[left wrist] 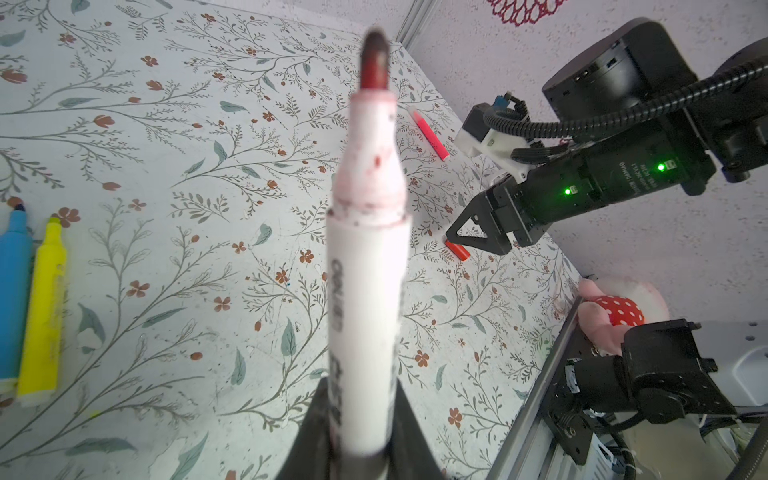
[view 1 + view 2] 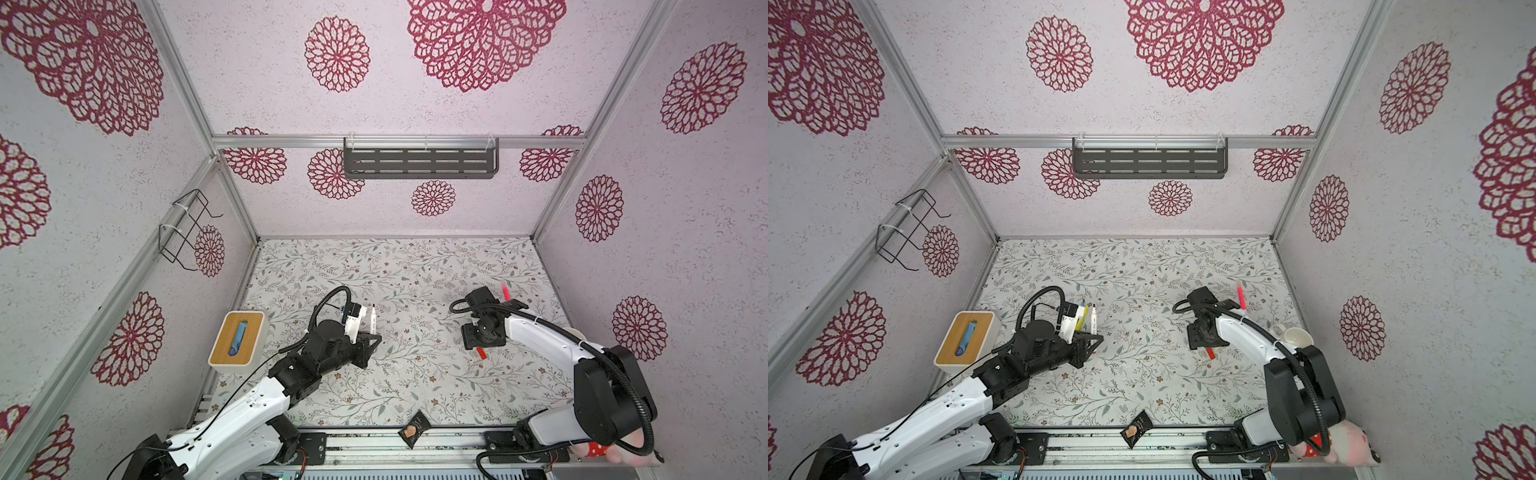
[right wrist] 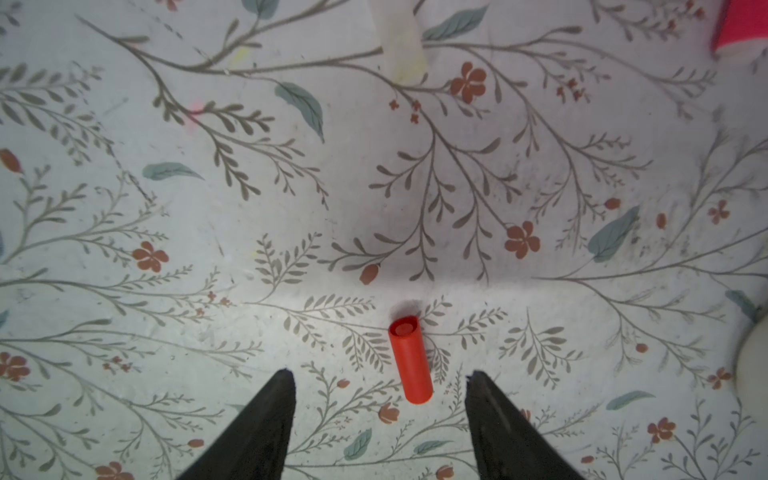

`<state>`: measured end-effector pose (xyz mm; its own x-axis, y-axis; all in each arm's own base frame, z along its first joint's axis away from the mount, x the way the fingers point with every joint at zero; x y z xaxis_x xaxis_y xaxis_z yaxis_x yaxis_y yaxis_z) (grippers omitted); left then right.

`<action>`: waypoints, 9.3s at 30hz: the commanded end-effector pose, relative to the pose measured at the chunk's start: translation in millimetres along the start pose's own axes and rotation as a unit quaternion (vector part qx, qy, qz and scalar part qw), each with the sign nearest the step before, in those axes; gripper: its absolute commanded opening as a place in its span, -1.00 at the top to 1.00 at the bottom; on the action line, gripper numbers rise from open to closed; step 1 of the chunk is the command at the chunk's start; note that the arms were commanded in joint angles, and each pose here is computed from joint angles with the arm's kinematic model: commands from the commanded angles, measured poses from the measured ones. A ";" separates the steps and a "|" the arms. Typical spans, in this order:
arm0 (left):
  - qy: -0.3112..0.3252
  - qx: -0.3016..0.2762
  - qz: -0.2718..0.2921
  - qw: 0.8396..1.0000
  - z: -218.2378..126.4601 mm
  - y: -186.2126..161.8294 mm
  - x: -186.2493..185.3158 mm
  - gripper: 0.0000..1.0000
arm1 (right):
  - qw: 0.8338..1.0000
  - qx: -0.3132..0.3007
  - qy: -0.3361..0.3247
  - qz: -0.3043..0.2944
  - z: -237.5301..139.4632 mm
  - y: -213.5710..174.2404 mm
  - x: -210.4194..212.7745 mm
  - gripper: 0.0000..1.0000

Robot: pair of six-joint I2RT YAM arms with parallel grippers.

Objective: Insert the pens into the pen caps
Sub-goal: 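Lower the right gripper and grasp the red cap, then lift the red cap with the right gripper toward the white marker, then lower the red cap with the right gripper onto the white marker tip, then press the cap down and open the right gripper to release it, then move the right gripper down and grasp the capped marker below the cap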

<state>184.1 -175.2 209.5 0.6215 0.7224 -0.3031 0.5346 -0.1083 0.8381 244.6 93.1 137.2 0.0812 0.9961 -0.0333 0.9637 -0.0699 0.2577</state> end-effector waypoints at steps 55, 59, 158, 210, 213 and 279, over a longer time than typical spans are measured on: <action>-0.073 -0.007 0.024 0.997 19.8 1.6 -29.8 1.00 | 0.896 -0.224 0.375 0.078 -131.9 40.2 34.8 0.87; -0.106 -0.015 0.033 0.994 25.6 3.6 -44.8 1.00 | 0.847 -0.264 0.456 0.075 -157.8 43.4 41.3 0.90; -0.169 -0.036 0.074 0.982 40.4 31.6 -85.6 1.00 | 0.757 -0.270 0.594 -0.034 -181.4 -15.3 99.5 0.91; -0.139 -0.081 0.083 0.984 12.2 50.0 -82.5 1.00 | 0.766 -0.370 0.521 -0.071 -280.6 3.6 99.0 -0.28; -0.138 -0.081 0.085 0.983 11.0 49.7 -84.4 1.00 | 0.767 -0.352 0.529 -0.083 -279.8 11.0 113.3 -0.28; -0.103 -0.158 0.054 0.981 12.0 100.4 -63.0 1.00 | 0.860 -0.191 0.463 -0.099 -121.5 -68.1 165.6 1.00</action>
<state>176.9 -247.1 223.1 0.7877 0.5419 -0.2932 0.4839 -0.2496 0.8388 199.1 256.2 293.4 -0.5001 0.5948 0.6294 0.5927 -0.2947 0.7496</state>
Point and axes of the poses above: each gripper's point midway between its finger pads, its own z axis out along the fingers, its own x axis along the line the jaws close on, y = z × x, the point moved 8 cm from there along -z, back along the fingers, and after that the axes turned 10 degrees about z, right-handed, at the moved point
